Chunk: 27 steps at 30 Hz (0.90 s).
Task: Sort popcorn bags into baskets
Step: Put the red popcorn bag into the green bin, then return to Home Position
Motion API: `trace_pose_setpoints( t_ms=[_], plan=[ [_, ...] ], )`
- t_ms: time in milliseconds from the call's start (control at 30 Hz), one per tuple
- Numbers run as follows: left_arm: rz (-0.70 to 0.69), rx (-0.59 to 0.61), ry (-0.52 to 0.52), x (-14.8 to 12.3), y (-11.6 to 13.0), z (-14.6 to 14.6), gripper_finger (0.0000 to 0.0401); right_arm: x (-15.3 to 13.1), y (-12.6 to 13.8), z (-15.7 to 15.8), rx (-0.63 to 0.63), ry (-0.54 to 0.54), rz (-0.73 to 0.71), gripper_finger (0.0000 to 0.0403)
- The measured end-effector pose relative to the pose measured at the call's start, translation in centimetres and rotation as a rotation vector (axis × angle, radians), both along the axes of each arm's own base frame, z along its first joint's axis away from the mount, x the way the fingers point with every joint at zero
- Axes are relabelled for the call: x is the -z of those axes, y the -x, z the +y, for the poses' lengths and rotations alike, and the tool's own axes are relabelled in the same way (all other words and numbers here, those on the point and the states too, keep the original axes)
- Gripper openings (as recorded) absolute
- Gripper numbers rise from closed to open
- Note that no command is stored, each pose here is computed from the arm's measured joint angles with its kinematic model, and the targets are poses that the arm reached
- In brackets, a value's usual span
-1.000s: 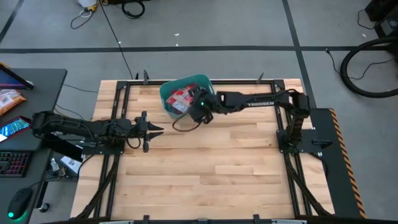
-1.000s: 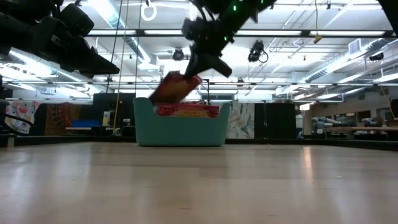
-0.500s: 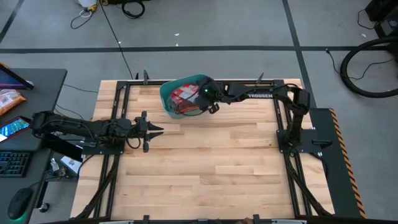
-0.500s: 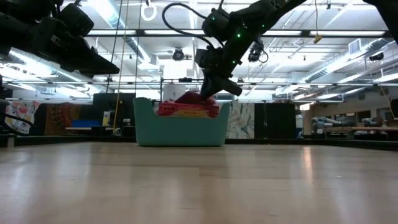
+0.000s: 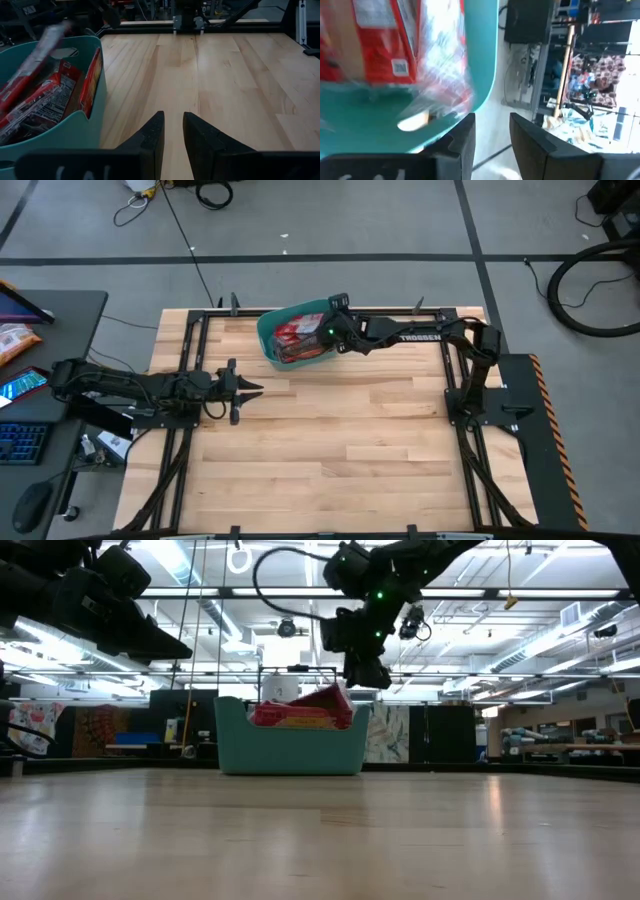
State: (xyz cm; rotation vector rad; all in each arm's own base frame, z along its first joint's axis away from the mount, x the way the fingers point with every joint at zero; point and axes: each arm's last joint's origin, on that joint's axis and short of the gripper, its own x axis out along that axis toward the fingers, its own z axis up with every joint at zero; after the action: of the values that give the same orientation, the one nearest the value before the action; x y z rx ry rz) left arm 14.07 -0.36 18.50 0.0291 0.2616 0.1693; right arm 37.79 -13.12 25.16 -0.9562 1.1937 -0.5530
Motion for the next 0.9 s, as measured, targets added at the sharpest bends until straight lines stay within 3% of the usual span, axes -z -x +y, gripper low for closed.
trace_pose_setpoints(
  t_ms=[167, 300, 667, 900],
  plan=[
    [0.001, 0.0, 0.001, 0.0, 0.0, 0.0, 0.0075, -0.8, 0.1, 2.4, -0.027, 0.005, 0.011, 0.0126],
    [0.0, 0.0, 0.001, 0.0, 0.0, 0.0, 0.0075, -2.0, 0.7, 3.9, 0.04, 0.025, -0.065, 0.0124],
    [-0.047, -0.016, -0.045, -0.7, 0.8, 0.1, 0.0075, -5.5, 5.8, 6.3, 0.304, -0.268, -0.367, 0.0119],
    [-0.156, 0.071, -0.048, -0.5, 1.6, -0.1, 0.0075, -6.8, 7.5, 8.9, 0.343, -0.339, -0.437, 0.0109]
  ],
)
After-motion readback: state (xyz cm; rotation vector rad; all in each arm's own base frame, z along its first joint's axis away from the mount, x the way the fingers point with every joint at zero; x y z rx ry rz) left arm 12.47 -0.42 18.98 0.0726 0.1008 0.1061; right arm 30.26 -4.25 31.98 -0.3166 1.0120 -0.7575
